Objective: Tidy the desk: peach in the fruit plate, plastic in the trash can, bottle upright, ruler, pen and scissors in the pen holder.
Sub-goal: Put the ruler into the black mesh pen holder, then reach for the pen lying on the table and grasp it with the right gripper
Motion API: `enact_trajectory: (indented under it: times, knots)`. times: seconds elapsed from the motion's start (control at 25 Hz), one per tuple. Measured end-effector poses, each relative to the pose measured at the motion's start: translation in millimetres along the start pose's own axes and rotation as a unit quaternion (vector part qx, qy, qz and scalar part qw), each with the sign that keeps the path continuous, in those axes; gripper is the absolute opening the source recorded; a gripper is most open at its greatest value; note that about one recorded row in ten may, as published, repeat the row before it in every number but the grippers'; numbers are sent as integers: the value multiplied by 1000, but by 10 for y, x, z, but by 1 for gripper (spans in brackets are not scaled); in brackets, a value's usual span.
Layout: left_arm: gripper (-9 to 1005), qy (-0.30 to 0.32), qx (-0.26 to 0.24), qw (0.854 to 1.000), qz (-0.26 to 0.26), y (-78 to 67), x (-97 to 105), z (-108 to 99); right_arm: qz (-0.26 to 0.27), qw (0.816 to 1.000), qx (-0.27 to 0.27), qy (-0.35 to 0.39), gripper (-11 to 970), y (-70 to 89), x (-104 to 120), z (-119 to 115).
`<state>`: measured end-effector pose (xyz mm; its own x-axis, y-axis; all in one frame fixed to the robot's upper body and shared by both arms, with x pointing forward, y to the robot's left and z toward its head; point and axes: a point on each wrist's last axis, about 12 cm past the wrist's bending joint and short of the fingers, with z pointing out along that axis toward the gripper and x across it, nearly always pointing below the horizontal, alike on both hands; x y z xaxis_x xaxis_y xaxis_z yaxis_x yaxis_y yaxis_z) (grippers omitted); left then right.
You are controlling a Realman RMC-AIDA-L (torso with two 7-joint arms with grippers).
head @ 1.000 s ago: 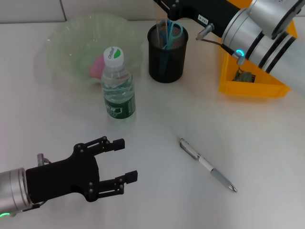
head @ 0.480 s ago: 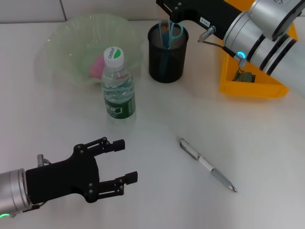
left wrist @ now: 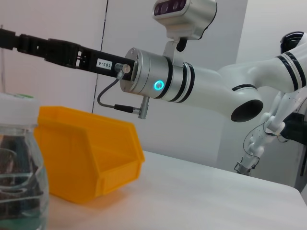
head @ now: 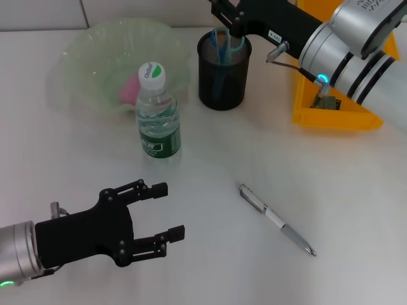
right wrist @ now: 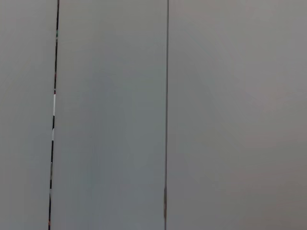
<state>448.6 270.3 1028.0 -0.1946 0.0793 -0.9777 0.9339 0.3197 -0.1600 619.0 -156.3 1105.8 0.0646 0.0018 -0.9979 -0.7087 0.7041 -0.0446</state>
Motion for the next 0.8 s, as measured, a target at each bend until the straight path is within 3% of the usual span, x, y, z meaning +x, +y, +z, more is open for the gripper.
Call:
enact_trajectory:
  times: [0.24, 0.52, 0.6, 0.8]
  knots:
    - [795, -1, 0, 1000, 2, 10, -9, 5, -1, 1000, -1, 7, 391, -1, 29, -7]
    - [795, -1, 0, 1000, 3, 12, -11, 6, 0, 1000, 1, 6, 555, -6, 28, -14]
    - [795, -1, 0, 1000, 4, 14, -13, 6, 3, 1000, 5, -1, 561, -17, 15, -31]
    - [795, -2, 1, 1000, 6, 15, -23, 3, 26, 999, 15, -40, 575, -82, -203, -209]
